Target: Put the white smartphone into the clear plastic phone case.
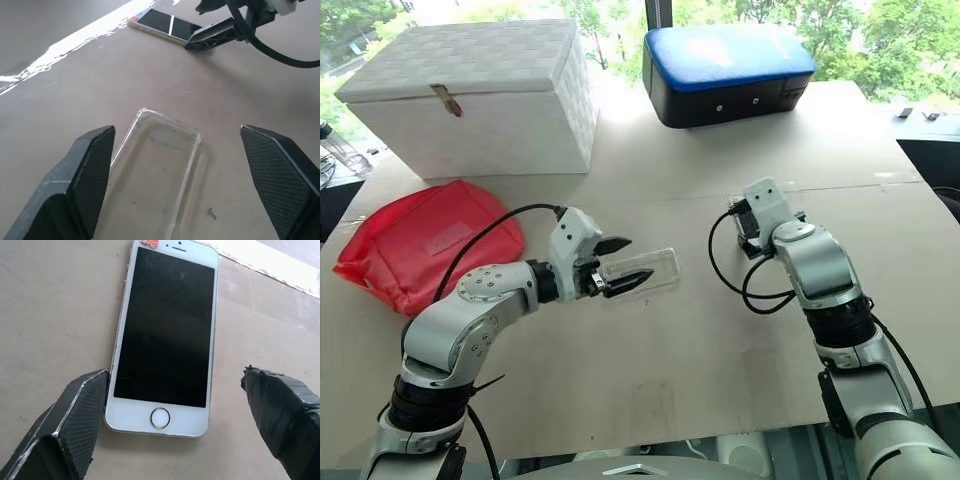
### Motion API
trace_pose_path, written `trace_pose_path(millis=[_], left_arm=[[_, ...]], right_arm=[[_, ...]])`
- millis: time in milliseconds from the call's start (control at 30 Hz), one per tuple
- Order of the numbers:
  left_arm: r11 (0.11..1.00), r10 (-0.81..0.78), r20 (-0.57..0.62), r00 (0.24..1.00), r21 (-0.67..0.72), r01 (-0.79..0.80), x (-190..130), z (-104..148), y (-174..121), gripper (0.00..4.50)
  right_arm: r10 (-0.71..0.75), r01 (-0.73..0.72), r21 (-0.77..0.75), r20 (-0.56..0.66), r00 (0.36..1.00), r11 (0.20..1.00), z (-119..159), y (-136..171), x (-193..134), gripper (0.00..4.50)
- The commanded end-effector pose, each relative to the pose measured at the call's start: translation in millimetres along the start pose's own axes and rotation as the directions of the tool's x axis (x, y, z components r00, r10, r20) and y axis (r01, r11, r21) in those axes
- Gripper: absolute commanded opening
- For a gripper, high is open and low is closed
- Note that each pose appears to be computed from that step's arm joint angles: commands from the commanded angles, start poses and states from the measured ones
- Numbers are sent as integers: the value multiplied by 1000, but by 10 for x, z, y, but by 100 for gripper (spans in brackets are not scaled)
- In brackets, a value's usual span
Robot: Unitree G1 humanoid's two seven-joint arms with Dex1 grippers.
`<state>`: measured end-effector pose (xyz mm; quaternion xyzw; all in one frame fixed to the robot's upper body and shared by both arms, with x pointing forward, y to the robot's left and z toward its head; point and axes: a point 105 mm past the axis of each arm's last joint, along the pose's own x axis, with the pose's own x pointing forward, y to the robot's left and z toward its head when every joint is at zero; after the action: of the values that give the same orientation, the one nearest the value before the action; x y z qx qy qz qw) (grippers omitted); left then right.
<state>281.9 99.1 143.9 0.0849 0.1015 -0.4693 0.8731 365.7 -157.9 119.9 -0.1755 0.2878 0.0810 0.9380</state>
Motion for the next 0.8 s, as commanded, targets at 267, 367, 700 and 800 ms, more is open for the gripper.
trace_pose_path(millis=[267, 367, 700, 800], left_arm=[[989, -83, 248, 965, 140, 49, -109, 344, -138, 407], [989, -88, 292, 952, 137, 49, -161, 401, -153, 407], [988, -70, 346, 935, 153, 18, -259, 441, -172, 414], [990, -56, 337, 940, 140, 9, -271, 439, -176, 414]], right_arm=[[120, -132, 97, 118, 986, 987, 102, -42, 140, 450], [147, -157, 98, 96, 984, 983, 76, -66, 199, 450], [226, -229, 148, 35, 974, 962, -44, -29, 368, 372], [230, -233, 125, 44, 972, 964, -43, -31, 365, 284]])
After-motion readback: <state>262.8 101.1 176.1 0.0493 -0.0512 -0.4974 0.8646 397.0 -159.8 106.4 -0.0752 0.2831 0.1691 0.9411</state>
